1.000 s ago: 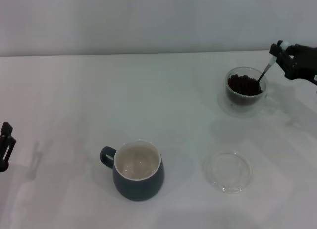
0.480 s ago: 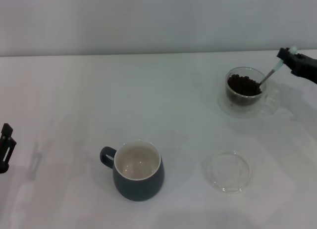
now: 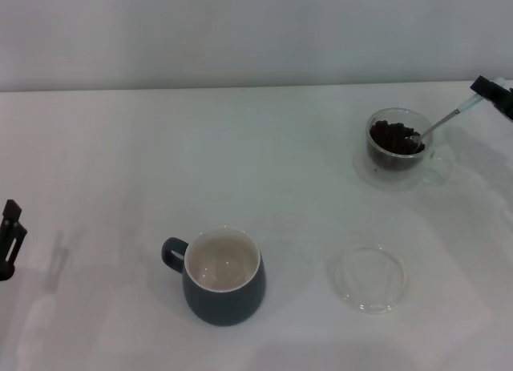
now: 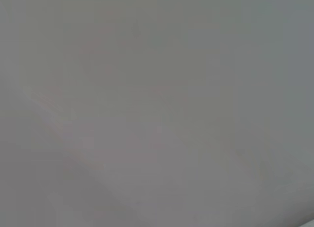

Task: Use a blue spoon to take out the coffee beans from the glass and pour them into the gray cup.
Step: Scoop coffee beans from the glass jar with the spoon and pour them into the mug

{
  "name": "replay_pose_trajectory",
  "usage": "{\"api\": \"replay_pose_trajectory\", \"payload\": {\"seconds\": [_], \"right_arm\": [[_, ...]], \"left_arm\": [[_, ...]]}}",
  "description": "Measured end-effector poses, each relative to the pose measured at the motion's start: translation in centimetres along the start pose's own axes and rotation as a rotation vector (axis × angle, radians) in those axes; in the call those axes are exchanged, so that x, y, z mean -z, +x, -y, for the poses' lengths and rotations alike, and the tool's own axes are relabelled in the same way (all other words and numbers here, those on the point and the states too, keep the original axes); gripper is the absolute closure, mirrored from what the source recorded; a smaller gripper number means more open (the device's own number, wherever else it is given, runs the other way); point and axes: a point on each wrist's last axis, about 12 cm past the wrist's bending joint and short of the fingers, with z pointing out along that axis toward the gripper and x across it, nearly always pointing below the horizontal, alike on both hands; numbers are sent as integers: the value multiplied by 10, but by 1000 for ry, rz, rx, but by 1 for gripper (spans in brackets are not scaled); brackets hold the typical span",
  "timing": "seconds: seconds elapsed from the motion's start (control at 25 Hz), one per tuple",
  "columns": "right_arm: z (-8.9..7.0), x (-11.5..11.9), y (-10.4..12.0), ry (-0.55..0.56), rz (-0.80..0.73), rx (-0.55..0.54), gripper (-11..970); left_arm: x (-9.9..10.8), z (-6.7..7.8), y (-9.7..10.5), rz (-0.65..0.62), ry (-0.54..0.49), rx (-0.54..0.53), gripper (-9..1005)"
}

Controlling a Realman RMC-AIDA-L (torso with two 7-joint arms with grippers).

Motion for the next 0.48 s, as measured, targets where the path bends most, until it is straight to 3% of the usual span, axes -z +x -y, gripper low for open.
{"api": "replay_pose_trajectory", "payload": {"seconds": [0.48], "right_arm": [[2, 4, 7, 3, 33, -206, 812]], "left_arm": [[0, -3, -1, 3, -4, -14, 267]]}}
